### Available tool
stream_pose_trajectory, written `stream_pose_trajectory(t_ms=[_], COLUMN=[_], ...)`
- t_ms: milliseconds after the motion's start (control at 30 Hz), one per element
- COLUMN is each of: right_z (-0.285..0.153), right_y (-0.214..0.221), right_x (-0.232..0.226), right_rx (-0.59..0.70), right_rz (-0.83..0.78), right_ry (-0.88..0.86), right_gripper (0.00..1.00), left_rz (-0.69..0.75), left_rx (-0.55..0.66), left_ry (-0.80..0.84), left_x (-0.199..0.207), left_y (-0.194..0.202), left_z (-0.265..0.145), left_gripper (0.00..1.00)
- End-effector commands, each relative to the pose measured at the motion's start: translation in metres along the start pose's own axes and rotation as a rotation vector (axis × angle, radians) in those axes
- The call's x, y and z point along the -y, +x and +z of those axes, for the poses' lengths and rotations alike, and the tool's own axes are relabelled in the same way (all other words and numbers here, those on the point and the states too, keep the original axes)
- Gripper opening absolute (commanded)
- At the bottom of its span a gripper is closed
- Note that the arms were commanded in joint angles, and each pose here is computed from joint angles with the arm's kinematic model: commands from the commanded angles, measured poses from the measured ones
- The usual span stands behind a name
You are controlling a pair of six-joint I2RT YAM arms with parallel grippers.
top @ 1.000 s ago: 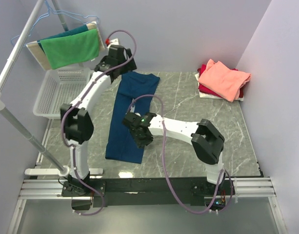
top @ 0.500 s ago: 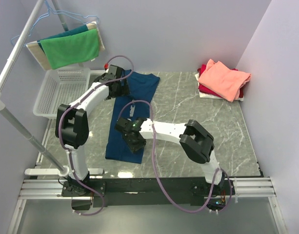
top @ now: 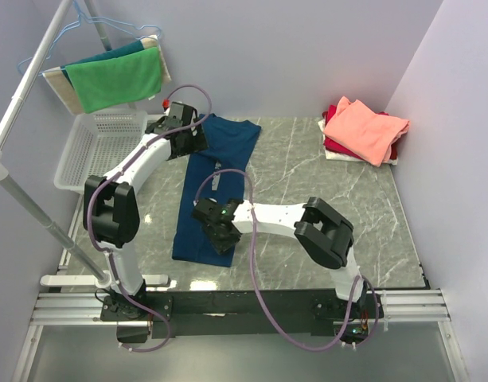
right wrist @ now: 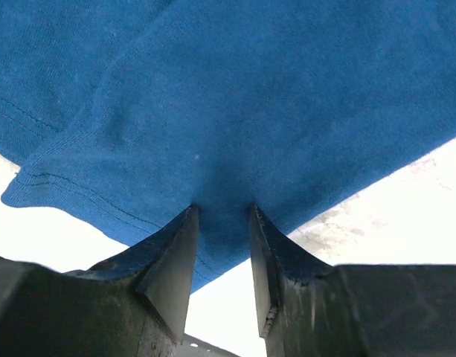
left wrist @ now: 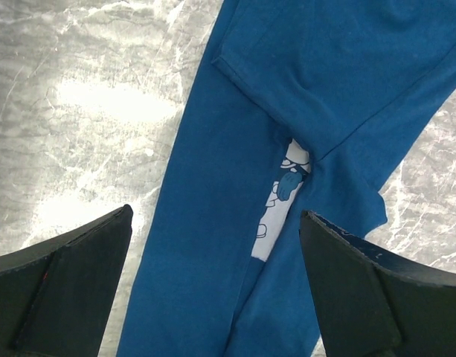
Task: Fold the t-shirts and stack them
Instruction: Fold the tshirt
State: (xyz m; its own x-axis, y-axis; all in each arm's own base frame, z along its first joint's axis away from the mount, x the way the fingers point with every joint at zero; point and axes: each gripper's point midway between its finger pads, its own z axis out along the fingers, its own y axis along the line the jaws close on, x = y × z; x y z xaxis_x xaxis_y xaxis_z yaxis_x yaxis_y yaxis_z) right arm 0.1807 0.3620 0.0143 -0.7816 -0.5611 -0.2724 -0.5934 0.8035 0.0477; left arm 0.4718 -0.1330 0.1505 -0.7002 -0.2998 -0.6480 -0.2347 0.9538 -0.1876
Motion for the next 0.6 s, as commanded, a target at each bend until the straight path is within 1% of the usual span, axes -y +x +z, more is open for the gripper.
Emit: stream_pose_trajectory(t_ms=[0, 100, 167, 200, 267, 300, 433, 533, 567], right_z=[0.02, 0.017, 0.012, 0.012, 0.007, 0.006, -0.001, -0.004, -0.004], right_y=[0.062, 0.09, 0.099, 0.111, 0.119, 0.13, 0.148, 0.163, 0.165], right_x=[0.029, 0.04, 0.042, 0.05, 0.053, 0.059, 0.067, 0.073, 0.072], right_rx=[-0.168, -0.213, -0.217, -0.239, -0.241, -0.266, -0.29, -0.319, -0.321], right_rz=[-0.002, 0.017, 0.027, 0.04, 0.05, 0.061, 0.092, 0.128, 0.147], right_ry=[0.099, 0.111, 0.107, 0.13, 0.134, 0.15, 0.168, 0.186, 0.186], right_gripper=[0.41, 0.4, 0.4, 0.39, 0.39, 0.38, 0.37, 0.32, 0.24], left_rz=[-0.023, -0.028, -0.028, -0.029, -0.03, -0.029, -0.026, -0.022, -0.021], left_rx=[0.04, 0.036, 0.03, 0.026, 0.021, 0.016, 0.005, -0.009, -0.011], left_ry=[0.013, 0.007, 0.001, -0.002, -0.005, -0.006, -0.008, -0.023, -0.028], left_x=[-0.003, -0.008, -0.012, -0.013, -0.015, -0.016, -0.018, -0.023, -0.025], left_y=[-0.012, -0.008, -0.005, -0.004, -0.002, -0.001, 0.003, 0.008, 0.009], left_z=[-0.022, -0.024, -0.025, -0.025, -0.025, -0.025, -0.029, -0.034, -0.035], left_gripper=[0.99, 0.99, 1.0, 0.99, 0.99, 0.99, 0.99, 0.99, 0.99])
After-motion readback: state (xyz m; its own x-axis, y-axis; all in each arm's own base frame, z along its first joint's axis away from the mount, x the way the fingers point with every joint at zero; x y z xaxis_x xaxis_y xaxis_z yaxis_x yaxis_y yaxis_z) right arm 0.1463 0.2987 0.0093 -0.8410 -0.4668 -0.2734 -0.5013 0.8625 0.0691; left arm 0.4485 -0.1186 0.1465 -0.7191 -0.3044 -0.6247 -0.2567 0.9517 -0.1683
